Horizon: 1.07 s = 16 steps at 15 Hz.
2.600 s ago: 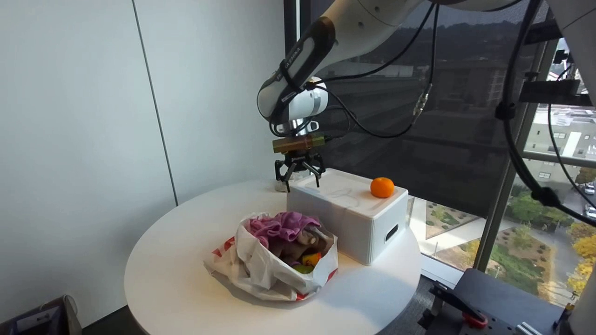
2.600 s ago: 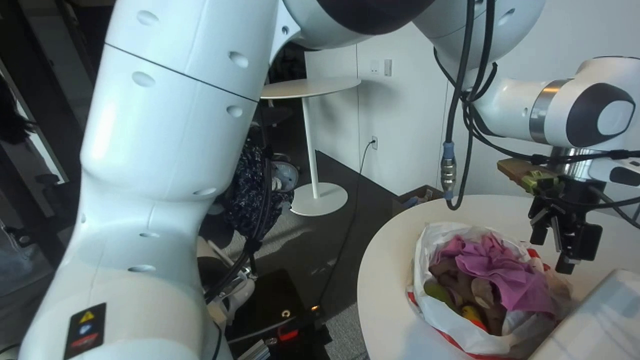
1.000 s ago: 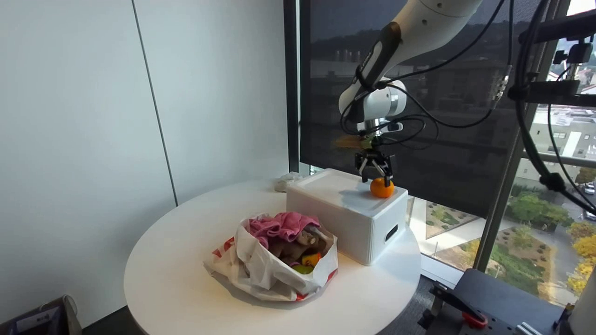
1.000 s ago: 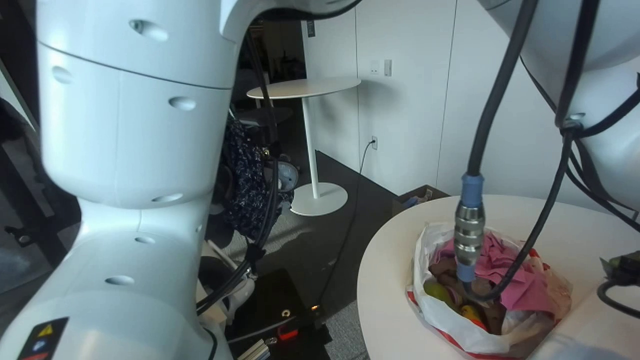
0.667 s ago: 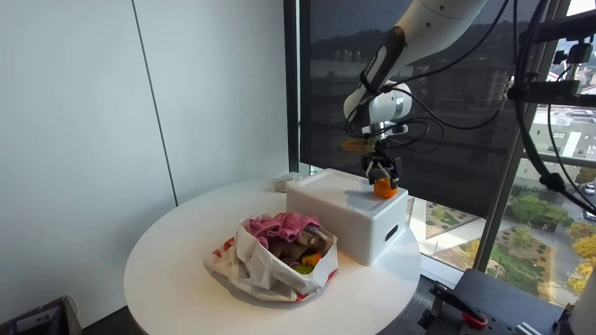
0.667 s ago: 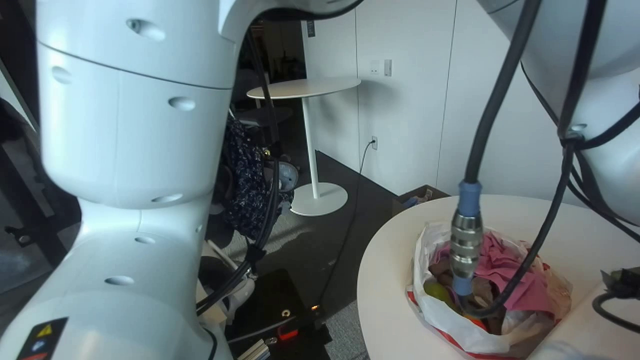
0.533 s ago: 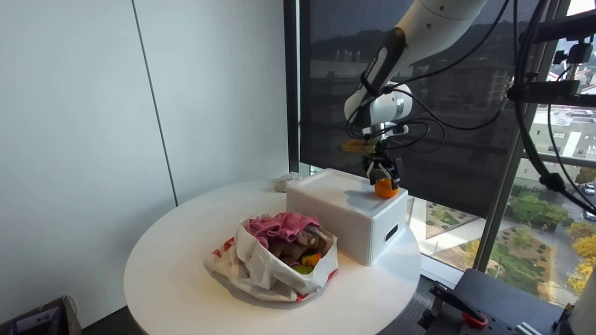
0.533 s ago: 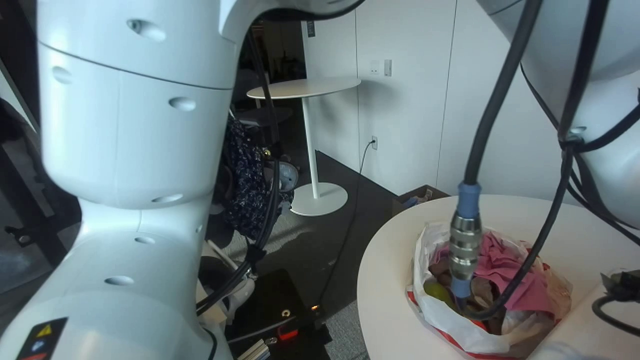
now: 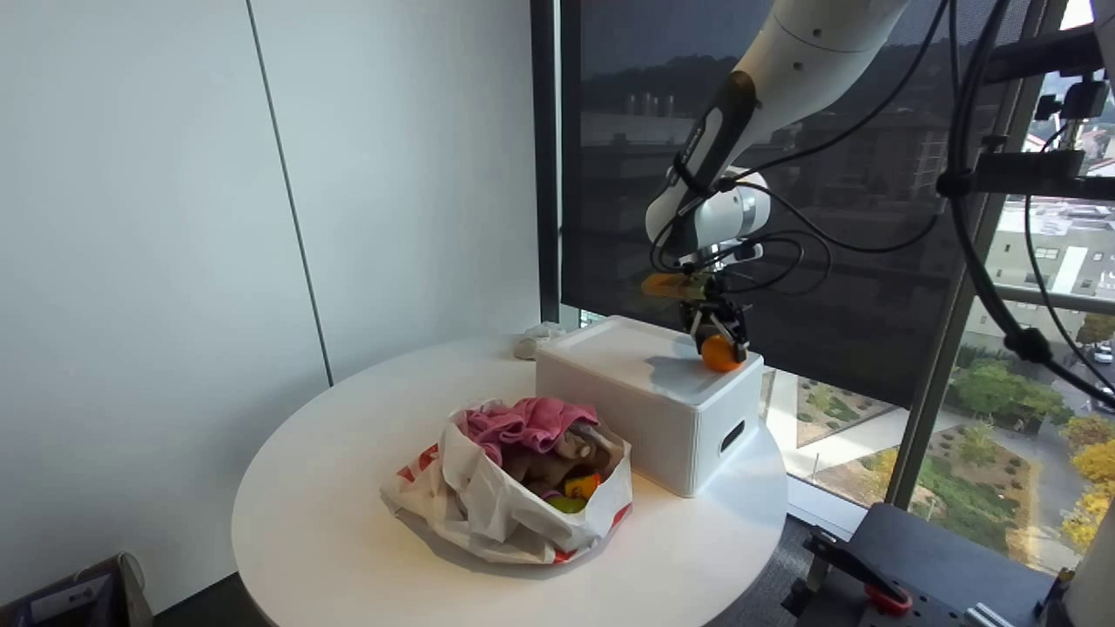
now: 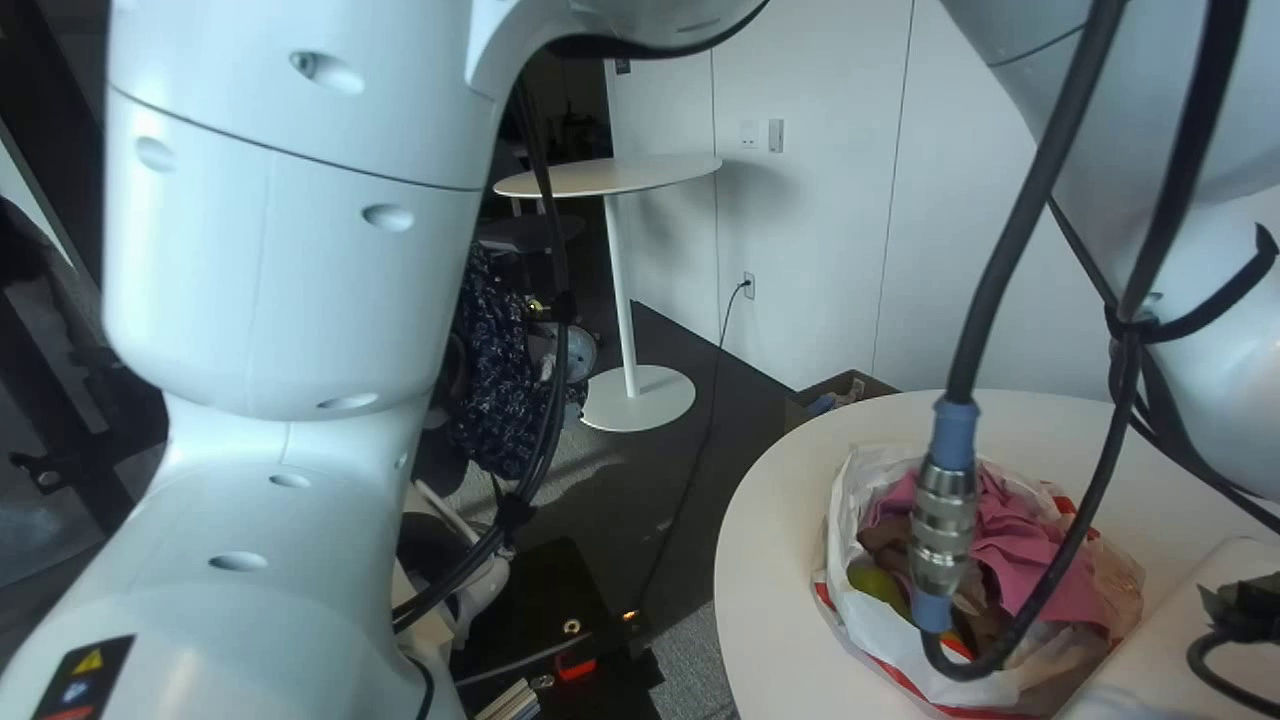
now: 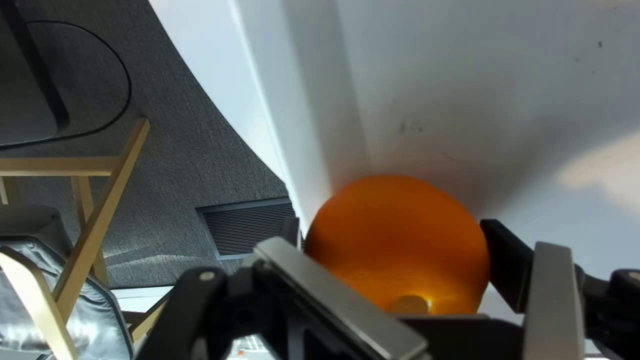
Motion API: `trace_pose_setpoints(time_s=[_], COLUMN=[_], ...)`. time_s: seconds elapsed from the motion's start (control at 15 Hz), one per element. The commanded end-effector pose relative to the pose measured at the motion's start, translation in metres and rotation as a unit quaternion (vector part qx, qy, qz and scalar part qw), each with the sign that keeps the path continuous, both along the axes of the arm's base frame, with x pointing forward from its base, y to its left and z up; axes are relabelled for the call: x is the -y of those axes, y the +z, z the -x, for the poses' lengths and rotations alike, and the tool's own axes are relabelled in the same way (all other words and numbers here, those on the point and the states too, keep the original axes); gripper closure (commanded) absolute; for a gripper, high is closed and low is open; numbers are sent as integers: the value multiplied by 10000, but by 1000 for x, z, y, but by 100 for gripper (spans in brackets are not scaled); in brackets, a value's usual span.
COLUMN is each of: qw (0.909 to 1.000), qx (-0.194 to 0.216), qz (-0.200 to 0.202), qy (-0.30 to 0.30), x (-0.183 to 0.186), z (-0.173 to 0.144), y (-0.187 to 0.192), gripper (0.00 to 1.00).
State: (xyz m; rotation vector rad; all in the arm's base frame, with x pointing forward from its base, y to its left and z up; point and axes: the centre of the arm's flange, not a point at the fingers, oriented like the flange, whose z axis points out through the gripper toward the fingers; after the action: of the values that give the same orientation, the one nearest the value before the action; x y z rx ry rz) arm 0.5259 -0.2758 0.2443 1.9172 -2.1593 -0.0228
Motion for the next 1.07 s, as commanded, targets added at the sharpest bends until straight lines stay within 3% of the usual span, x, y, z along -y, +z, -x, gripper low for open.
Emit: trace_pose_setpoints(time_s=[0.0, 0.27, 0.53, 0.73, 1.0], qw=[9998, 9957, 9801, 9610, 9258], qx=[104, 279, 252, 214, 73], qz=[165, 406, 411, 264, -1], qy=[84, 788, 1926, 2746, 3780], x=[-1, -30, -113, -182, -249], z=[0, -20, -61, -78, -88], y=[2, 21, 37, 40, 27], gripper=[41, 42, 42, 42, 42])
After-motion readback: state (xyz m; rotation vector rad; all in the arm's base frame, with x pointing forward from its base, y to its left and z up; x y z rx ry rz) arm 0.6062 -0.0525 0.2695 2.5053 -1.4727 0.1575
